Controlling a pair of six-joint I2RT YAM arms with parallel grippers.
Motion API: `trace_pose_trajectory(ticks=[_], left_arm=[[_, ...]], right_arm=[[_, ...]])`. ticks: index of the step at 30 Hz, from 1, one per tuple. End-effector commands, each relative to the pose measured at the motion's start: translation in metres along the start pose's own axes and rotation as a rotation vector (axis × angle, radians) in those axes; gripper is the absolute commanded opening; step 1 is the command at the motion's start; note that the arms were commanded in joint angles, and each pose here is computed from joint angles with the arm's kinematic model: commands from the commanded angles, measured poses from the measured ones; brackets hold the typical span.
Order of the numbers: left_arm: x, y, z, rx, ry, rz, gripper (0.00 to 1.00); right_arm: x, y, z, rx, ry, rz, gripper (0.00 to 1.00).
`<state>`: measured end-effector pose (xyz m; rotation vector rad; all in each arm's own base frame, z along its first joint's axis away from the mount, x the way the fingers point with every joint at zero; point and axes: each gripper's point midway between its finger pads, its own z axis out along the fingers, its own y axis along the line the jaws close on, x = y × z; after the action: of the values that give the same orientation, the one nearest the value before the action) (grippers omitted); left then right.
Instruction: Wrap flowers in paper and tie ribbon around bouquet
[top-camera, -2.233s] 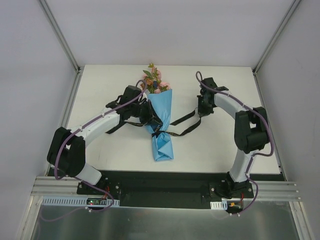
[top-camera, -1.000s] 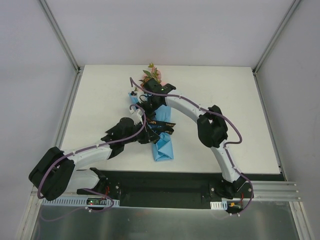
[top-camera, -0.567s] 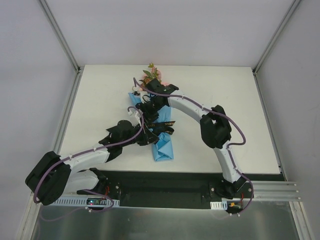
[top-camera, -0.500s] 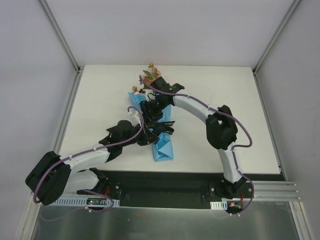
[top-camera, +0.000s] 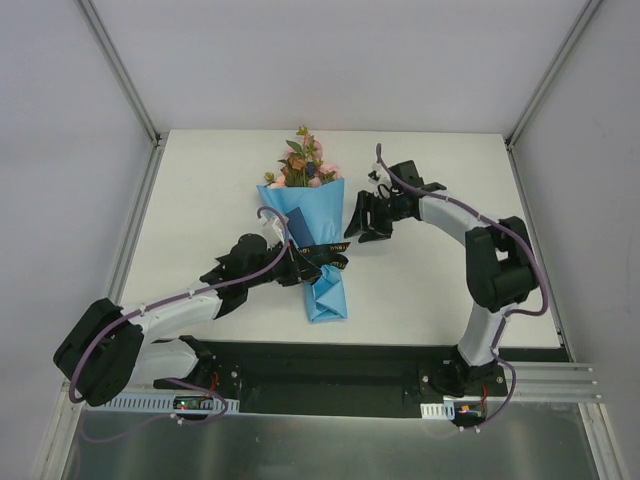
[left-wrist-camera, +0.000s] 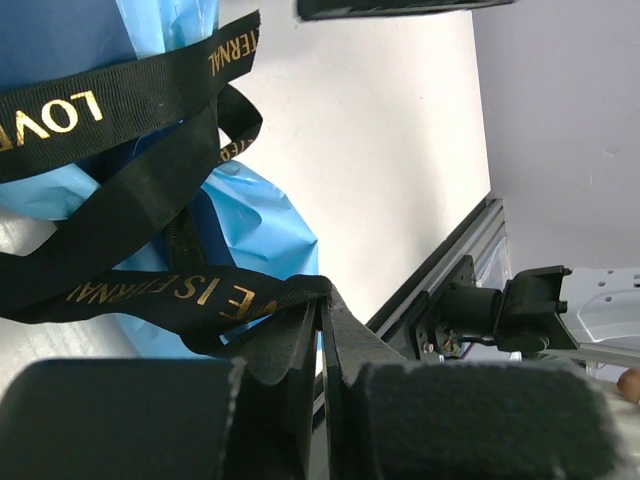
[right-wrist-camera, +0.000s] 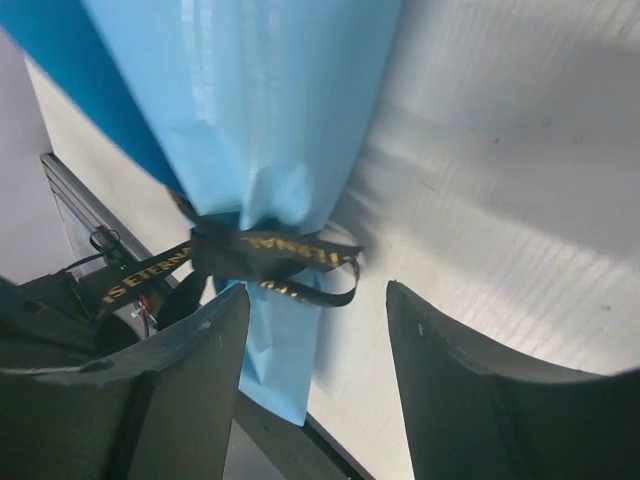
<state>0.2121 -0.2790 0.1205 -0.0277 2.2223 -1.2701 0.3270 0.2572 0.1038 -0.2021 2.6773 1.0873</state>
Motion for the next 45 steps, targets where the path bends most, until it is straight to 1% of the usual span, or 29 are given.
trace_pose_trajectory(ticks=[1, 4, 7, 13, 16, 17, 19, 20, 22, 23, 24, 27, 29, 30, 31, 32, 33, 34, 35, 36, 37, 39, 40, 41, 42, 43, 44, 45], left_arm=[[-0.004, -0.017, 0.004, 0.036, 0.023, 0.0, 0.02], [-0.004, -0.017, 0.005, 0.039, 0.027, -0.008, 0.02], [-0.003, -0.015, 0.005, 0.034, 0.029, -0.013, 0.02], [-0.007, -0.016, 0.005, 0.033, 0.022, -0.013, 0.02], [-0.007, -0.016, 0.006, 0.033, 0.024, -0.014, 0.02], [-0.008, -0.015, 0.006, 0.033, 0.023, -0.016, 0.02], [-0.008, -0.015, 0.006, 0.03, 0.022, -0.018, 0.02], [-0.008, -0.014, 0.005, 0.029, 0.02, -0.016, 0.02], [-0.009, -0.013, 0.005, 0.023, 0.015, -0.015, 0.02], [-0.009, -0.012, 0.006, 0.021, 0.015, -0.016, 0.02], [-0.01, -0.012, 0.006, 0.02, 0.012, -0.015, 0.02], [-0.01, -0.009, 0.007, 0.014, 0.011, -0.017, 0.02], [-0.01, -0.01, 0.007, 0.016, 0.012, -0.016, 0.02], [-0.01, -0.009, 0.007, 0.014, 0.011, -0.019, 0.01], [-0.01, -0.011, 0.007, 0.023, 0.01, -0.016, 0.01], [-0.01, -0.012, 0.007, 0.026, 0.009, -0.015, 0.01], [-0.009, -0.01, 0.006, 0.027, 0.005, -0.015, 0.01], [-0.01, -0.012, 0.006, 0.036, 0.0, -0.011, 0.01], [-0.01, -0.012, 0.005, 0.04, -0.003, -0.01, 0.02], [-0.009, -0.013, 0.002, 0.045, -0.011, -0.006, 0.02], [-0.009, -0.013, 0.001, 0.049, -0.014, -0.001, 0.02], [-0.009, -0.011, -0.003, 0.041, -0.026, 0.003, 0.02], [-0.008, -0.009, -0.004, 0.036, -0.026, 0.002, 0.02], [-0.008, -0.009, -0.005, 0.034, -0.03, 0.001, 0.02], [-0.006, -0.007, -0.005, 0.031, -0.028, -0.002, 0.02], [-0.007, -0.006, -0.005, 0.028, -0.029, -0.003, 0.02], [-0.006, -0.006, -0.004, 0.027, -0.023, -0.003, 0.02], [-0.006, -0.005, -0.003, 0.024, -0.02, -0.006, 0.02]], right_arm=[[-0.007, 0.001, 0.023, -0.074, 0.001, -0.056, 0.59], [-0.008, 0.006, 0.03, -0.135, 0.014, -0.059, 0.57], [-0.009, 0.005, 0.038, -0.159, 0.019, -0.052, 0.49], [-0.006, 0.006, 0.04, -0.184, 0.019, -0.045, 0.41], [-0.003, 0.008, 0.04, -0.193, 0.027, -0.048, 0.31], [-0.002, 0.007, 0.04, -0.186, 0.024, -0.045, 0.24], [0.002, 0.012, 0.033, -0.193, 0.022, -0.053, 0.17], [0.002, 0.015, 0.03, -0.191, 0.014, -0.061, 0.12], [0.003, 0.028, 0.019, -0.201, 0.0, -0.091, 0.06], [0.004, 0.032, 0.016, -0.194, 0.007, -0.098, 0.0], [0.003, 0.036, 0.013, -0.191, 0.008, -0.101, 0.01], [0.006, 0.069, 0.006, -0.23, 0.02, -0.174, 0.0], [0.014, 0.09, 0.01, -0.233, 0.049, -0.22, 0.0], [0.005, 0.108, 0.007, -0.252, 0.029, -0.252, 0.0], [0.007, 0.122, 0.012, -0.267, 0.042, -0.273, 0.0], [0.009, 0.123, 0.023, -0.257, 0.073, -0.26, 0.01], [-0.002, 0.141, 0.024, -0.267, 0.057, -0.295, 0.0], [0.006, 0.151, 0.032, -0.265, 0.084, -0.326, 0.0], [0.012, 0.152, 0.039, -0.249, 0.122, -0.315, 0.0], [0.017, 0.149, 0.054, -0.248, 0.162, -0.299, 0.0], [0.025, 0.158, 0.059, -0.267, 0.185, -0.317, 0.01], [0.03, 0.15, 0.062, -0.222, 0.188, -0.321, 0.0], [0.034, 0.137, 0.062, -0.185, 0.186, -0.301, 0.0], [0.029, 0.131, 0.059, -0.147, 0.154, -0.301, 0.05], [0.026, 0.129, 0.053, -0.146, 0.131, -0.292, 0.11], [0.025, 0.12, 0.039, -0.142, 0.1, -0.266, 0.19], [0.016, 0.119, 0.032, -0.147, 0.054, -0.248, 0.34], [0.014, 0.113, 0.024, -0.138, 0.031, -0.24, 0.4]])
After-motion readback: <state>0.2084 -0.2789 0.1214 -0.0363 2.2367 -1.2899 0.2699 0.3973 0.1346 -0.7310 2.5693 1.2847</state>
